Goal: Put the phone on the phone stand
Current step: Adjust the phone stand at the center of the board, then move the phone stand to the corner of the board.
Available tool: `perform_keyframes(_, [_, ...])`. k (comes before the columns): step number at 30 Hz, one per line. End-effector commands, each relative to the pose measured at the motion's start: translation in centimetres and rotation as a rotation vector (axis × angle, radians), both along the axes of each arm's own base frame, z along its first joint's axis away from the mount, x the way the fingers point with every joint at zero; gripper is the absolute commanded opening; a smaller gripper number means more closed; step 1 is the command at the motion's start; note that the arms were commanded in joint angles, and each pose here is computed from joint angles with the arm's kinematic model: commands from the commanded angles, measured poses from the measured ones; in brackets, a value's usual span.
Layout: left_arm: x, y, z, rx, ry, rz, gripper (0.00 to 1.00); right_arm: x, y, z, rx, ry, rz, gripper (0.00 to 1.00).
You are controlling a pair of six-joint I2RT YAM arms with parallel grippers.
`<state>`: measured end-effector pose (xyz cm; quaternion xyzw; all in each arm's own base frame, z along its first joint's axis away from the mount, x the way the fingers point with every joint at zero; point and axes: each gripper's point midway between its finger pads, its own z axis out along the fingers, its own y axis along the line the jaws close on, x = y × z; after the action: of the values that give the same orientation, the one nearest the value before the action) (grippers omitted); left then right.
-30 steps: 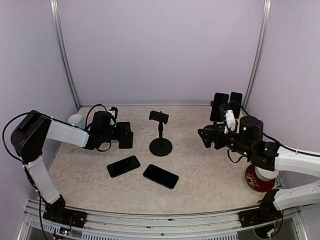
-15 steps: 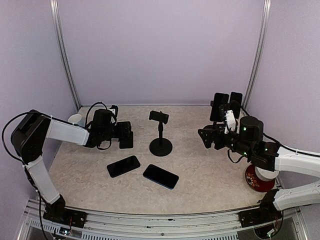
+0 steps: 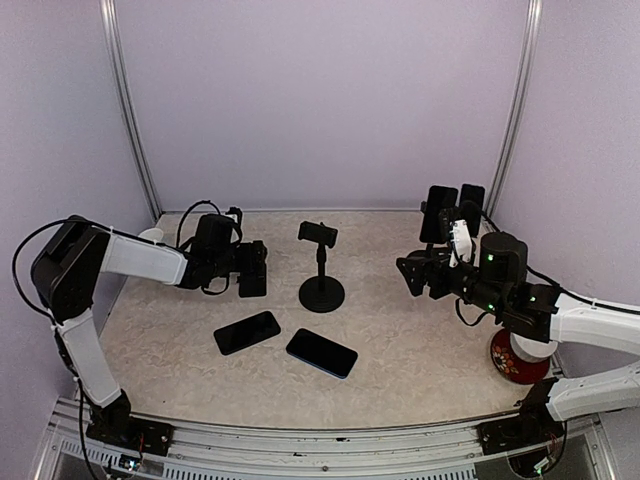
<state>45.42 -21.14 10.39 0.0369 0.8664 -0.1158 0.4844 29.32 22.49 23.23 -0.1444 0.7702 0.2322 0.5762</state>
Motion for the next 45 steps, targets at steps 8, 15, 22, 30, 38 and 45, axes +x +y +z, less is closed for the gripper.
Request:
perform_keyframes(8, [0.9,-0.2,-1.0,0.070,0.015,0.016,0.88,0.0,-0.4,-0.2,0.007,-0.006,-0.007,1.00])
perform_keyframes(15, [1.4,0.1,-0.3,0.085,0.000,0.014,0.72,-0.1,-0.6,-0.3,0.007,-0.006,-0.006,1.00])
perform_keyframes(22, [1.5,0.5,-0.5,0.084,0.011,0.009,0.57,-0.2,-1.0,-0.3,0.012,-0.009,-0.016,1.00])
perform_keyframes(30, [2.3,1.7,1.5,0.080,-0.028,0.016,0.55,-0.2,-1.1,-0.4,0.012,-0.008,-0.017,1.00])
perform_keyframes(38, [4.9,4.2,5.7,0.001,-0.108,-0.069,0.56,-0.1,-1.1,-0.7,0.011,-0.002,-0.016,1.00])
perform_keyframes(45, [7.3,6.1,8.9,0.055,-0.166,-0.087,0.56,-0.1,-1.2,-0.6,0.012,-0.008,-0.017,1.00])
